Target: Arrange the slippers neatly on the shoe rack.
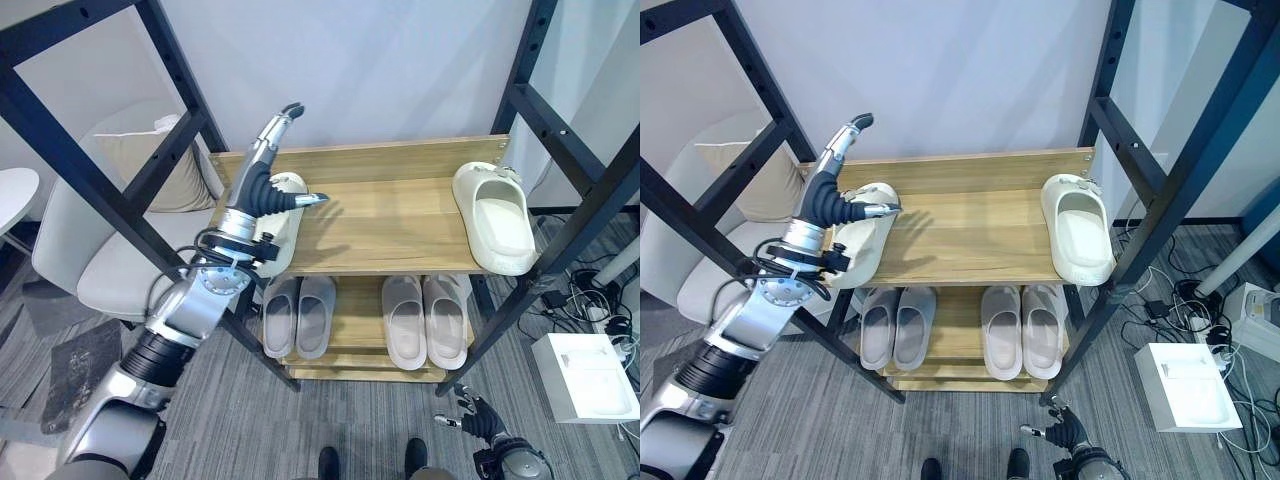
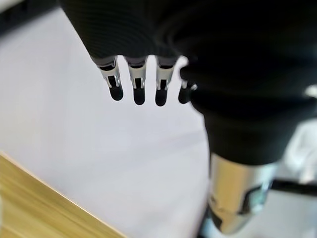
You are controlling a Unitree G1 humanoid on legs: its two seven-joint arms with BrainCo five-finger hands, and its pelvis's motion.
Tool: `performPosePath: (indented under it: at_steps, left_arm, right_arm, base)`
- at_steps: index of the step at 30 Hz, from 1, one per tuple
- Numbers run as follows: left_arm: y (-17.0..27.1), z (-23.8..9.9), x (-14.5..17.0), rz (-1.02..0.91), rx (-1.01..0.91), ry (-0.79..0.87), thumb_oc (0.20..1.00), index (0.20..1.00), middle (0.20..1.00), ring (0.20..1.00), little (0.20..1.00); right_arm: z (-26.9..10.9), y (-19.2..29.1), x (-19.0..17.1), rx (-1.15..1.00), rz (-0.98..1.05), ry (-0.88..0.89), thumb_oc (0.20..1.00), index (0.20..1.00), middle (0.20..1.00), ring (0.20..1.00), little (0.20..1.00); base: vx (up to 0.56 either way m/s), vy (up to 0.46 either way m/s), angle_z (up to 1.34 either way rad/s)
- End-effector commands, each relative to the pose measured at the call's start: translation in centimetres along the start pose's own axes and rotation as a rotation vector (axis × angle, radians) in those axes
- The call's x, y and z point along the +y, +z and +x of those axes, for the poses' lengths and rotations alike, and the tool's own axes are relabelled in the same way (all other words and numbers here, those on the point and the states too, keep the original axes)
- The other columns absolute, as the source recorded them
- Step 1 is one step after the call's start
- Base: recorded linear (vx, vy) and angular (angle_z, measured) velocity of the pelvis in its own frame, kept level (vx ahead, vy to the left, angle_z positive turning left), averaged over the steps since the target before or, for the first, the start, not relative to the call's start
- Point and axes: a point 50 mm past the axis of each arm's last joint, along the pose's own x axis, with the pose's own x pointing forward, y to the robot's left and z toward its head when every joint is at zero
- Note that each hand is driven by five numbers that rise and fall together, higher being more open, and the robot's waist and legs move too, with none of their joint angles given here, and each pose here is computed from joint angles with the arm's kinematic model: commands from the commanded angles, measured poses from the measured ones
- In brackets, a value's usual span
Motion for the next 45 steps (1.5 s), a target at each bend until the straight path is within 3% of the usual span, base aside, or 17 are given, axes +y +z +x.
performPosePath:
  at_steps: [1,3,4,5,7,8,12,20,32,33,34,35,45]
  left_arm:
    - [-0.5,3.0,3.1,0.235,-0.038,0.131,1.0,1.0,1.0,1.0,1.0]
    - [-2.2,3.0,3.4,0.438,-0.001,0.078,1.0,1.0,1.0,1.0,1.0]
    - [-2.2,3.0,3.4,0.439,-0.002,0.078,1.0,1.0,1.0,1.0,1.0]
    - [-3.1,3.0,3.6,0.585,0.008,0.034,1.0,1.0,1.0,1.0,1.0]
    - [-3.0,3.1,3.6,0.586,0.005,0.033,1.0,1.0,1.0,1.0,1.0]
    - [-3.8,3.3,3.6,0.724,0.008,-0.024,1.0,1.0,1.0,1.0,1.0]
    - [-5.8,3.3,2.4,0.887,0.052,-0.141,1.0,1.0,1.0,1.0,1.0]
    - [-7.4,4.1,2.3,0.957,0.145,-0.177,1.0,1.0,1.0,1.0,1.0]
    - [-9.0,5.6,5.7,1.086,0.253,-0.16,1.0,1.0,1.0,1.0,1.0]
    - [-9.2,5.5,5.7,1.089,0.269,-0.164,0.683,0.683,0.683,0.683,0.683]
    - [-9.2,5.5,5.7,1.089,0.269,-0.164,0.304,0.304,0.304,0.304,0.304]
    - [-9.2,5.5,5.7,1.089,0.269,-0.164,0.2,0.2,0.2,0.2,0.2]
    - [-8.6,5.2,3.6,0.978,0.245,-0.199,0.2,0.2,0.2,0.2,0.2]
  right_arm:
    - [0.2,2.4,-0.1,-0.118,-0.002,-0.01,1.0,1.0,1.0,1.0,1.0]
    - [0.1,2.6,-0.3,-0.132,-0.006,-0.01,1.0,1.0,1.0,1.0,1.0]
    - [0.1,2.6,-0.3,-0.132,-0.004,-0.01,1.0,1.0,1.0,1.0,1.0]
    - [0.1,2.8,-0.4,-0.143,-0.012,-0.006,1.0,1.0,1.0,1.0,1.0]
    - [0.1,2.8,-0.4,-0.144,-0.01,-0.006,1.0,1.0,1.0,1.0,1.0]
    - [0.0,3.1,-0.4,-0.159,-0.017,-0.005,1.0,1.0,1.0,1.0,1.0]
    - [0.0,2.7,-0.2,-0.155,-0.025,0.006,1.0,1.0,1.0,1.0,1.0]
    - [0.1,3.2,0.2,-0.173,-0.019,0.015,1.0,1.0,1.0,1.0,1.0]
    - [-0.1,3.0,0.2,-0.177,-0.01,0.007,1.0,1.0,1.0,1.0,1.0]
    - [-0.1,3.1,0.3,-0.183,-0.005,0.008,1.0,1.0,1.0,1.0,1.0]
    - [-0.1,3.1,0.3,-0.183,-0.005,0.008,1.0,1.0,1.0,1.0,1.0]
    - [-0.1,3.1,0.3,-0.183,-0.005,0.008,1.0,1.0,1.0,1.0,1.0]
    - [-0.2,3.4,0.6,-0.193,0.009,0.009,1.0,1.0,1.0,1.0,1.0]
  base:
    - [0.0,0.0,0.0]
    - [0.0,0.0,0.0]
    - [0.03,0.012,-0.03]
    - [0.0,0.0,0.0]
    - [0.02,0.008,-0.07]
    - [0.04,0.014,-0.13]
    - [0.04,0.007,-0.11]
    - [0.01,-0.001,-0.04]
    - [0.01,-0.001,-0.07]
    - [0.0,0.0,0.0]
    - [0.0,0.0,0.0]
    - [0.0,0.0,0.0]
    - [0.0,0.0,0.0]
